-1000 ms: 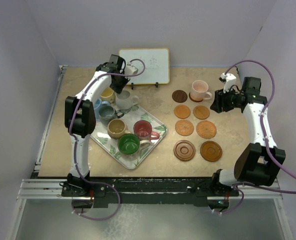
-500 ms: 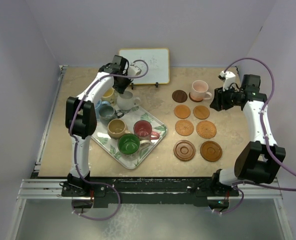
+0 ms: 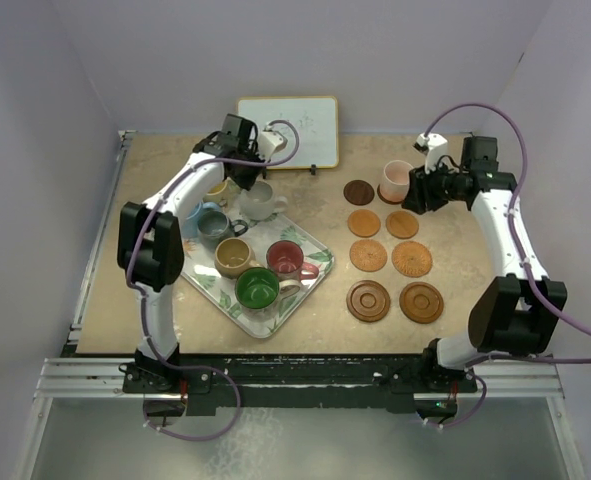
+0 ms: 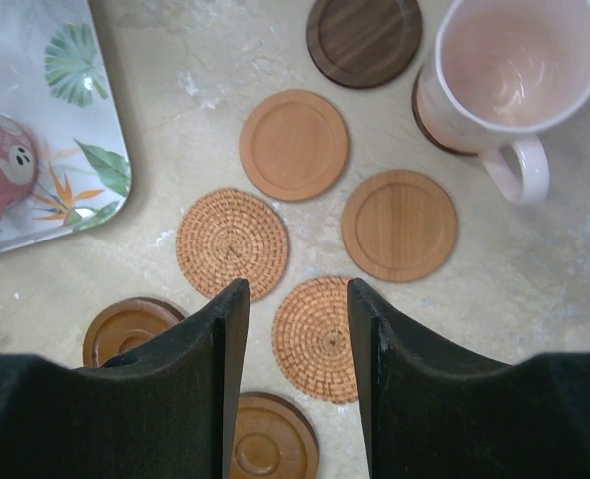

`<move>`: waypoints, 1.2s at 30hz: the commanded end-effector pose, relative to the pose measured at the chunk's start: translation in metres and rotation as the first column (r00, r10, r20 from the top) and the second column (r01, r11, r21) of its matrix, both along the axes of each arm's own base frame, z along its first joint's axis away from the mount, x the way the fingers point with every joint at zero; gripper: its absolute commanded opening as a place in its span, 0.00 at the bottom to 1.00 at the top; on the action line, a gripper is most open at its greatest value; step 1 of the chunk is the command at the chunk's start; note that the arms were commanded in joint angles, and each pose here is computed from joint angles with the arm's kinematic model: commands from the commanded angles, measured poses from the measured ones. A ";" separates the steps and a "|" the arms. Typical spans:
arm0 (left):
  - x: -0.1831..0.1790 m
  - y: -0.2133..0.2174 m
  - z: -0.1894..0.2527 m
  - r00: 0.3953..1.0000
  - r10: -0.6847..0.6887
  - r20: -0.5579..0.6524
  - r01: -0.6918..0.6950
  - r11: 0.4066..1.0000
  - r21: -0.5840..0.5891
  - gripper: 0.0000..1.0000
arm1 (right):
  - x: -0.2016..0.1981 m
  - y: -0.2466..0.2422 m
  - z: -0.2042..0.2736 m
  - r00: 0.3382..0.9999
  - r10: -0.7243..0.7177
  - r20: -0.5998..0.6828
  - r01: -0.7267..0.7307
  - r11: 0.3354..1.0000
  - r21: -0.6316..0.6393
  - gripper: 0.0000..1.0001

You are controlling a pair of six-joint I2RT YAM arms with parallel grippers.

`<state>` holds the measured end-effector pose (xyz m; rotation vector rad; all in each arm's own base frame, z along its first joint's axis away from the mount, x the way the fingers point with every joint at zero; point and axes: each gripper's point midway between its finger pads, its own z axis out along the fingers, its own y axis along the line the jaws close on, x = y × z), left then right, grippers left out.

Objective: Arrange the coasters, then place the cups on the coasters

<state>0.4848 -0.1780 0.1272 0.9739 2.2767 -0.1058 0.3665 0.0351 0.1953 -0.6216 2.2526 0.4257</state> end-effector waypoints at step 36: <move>-0.019 -0.110 0.137 0.973 -0.073 0.221 0.171 0.869 -0.465 0.03 | 0.052 0.206 -0.025 0.824 0.524 0.215 -0.554 0.824 0.117 0.60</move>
